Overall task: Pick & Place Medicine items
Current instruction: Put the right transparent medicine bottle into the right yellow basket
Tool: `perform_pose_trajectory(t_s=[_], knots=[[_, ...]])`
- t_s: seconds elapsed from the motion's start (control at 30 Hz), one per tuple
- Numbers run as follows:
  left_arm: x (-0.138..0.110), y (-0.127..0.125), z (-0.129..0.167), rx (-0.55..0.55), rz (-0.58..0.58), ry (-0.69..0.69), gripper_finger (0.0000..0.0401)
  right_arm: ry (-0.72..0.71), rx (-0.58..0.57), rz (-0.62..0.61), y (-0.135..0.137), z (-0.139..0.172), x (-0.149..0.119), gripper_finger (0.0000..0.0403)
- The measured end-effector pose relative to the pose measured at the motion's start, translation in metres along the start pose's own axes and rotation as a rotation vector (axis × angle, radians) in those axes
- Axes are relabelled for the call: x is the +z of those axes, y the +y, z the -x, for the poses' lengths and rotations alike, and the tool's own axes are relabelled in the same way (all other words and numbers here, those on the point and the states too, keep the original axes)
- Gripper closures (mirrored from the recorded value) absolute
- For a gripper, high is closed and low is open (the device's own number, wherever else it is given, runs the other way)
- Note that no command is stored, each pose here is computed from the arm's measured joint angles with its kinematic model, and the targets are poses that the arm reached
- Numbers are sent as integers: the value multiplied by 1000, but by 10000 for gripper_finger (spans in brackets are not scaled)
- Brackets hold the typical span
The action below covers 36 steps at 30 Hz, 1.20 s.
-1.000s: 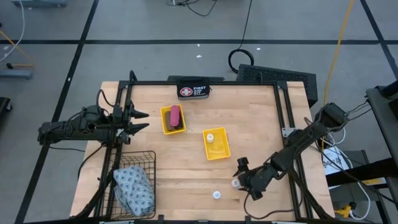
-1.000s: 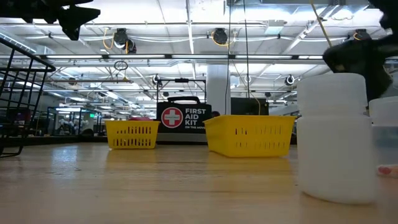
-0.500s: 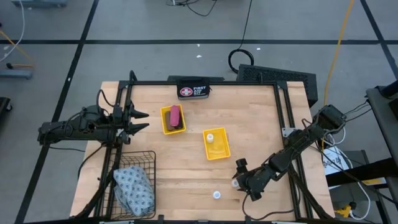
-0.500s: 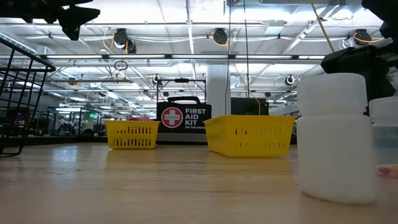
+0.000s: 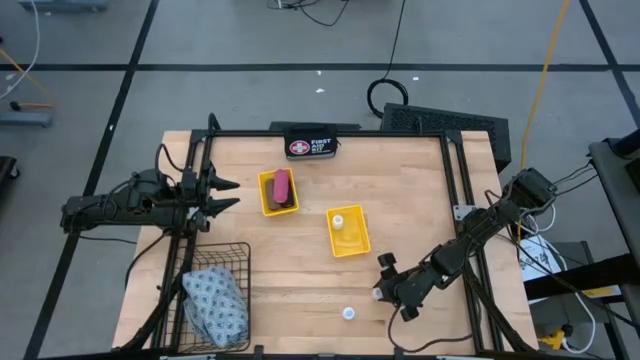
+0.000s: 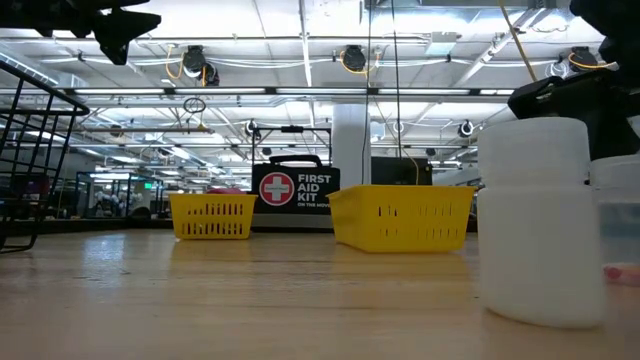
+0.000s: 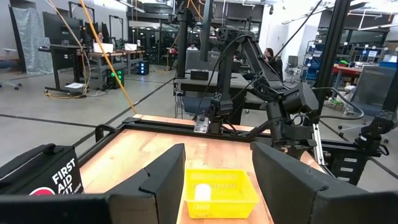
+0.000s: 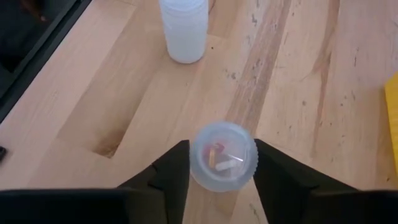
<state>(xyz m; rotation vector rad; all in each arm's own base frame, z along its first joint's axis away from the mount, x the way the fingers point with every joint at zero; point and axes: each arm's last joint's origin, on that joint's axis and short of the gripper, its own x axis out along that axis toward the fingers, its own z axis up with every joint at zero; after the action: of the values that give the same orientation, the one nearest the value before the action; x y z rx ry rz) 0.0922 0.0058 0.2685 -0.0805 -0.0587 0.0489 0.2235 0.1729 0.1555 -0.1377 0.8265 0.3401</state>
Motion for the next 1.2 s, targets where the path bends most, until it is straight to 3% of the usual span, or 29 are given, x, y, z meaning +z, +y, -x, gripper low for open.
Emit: perform_pose_trajectory(t_s=[0.17, 0.37, 0.8, 0.97, 1.2], knots=[[0, 0, 0, 0, 0, 0, 203, -17, -3, 5, -3, 0, 3, 274], [0, 0, 0, 0, 0, 0, 203, -116, -25, -45, -20, 15, 18, 253], [0, 0, 0, 0, 0, 0, 203, -379, -190, -201, -91, 74, 48, 266], [0, 0, 0, 0, 0, 0, 203, -325, -283, -187, -118, 74, 43, 261], [0, 0, 0, 0, 0, 0, 203, -221, -312, -224, -152, 56, 31, 267]])
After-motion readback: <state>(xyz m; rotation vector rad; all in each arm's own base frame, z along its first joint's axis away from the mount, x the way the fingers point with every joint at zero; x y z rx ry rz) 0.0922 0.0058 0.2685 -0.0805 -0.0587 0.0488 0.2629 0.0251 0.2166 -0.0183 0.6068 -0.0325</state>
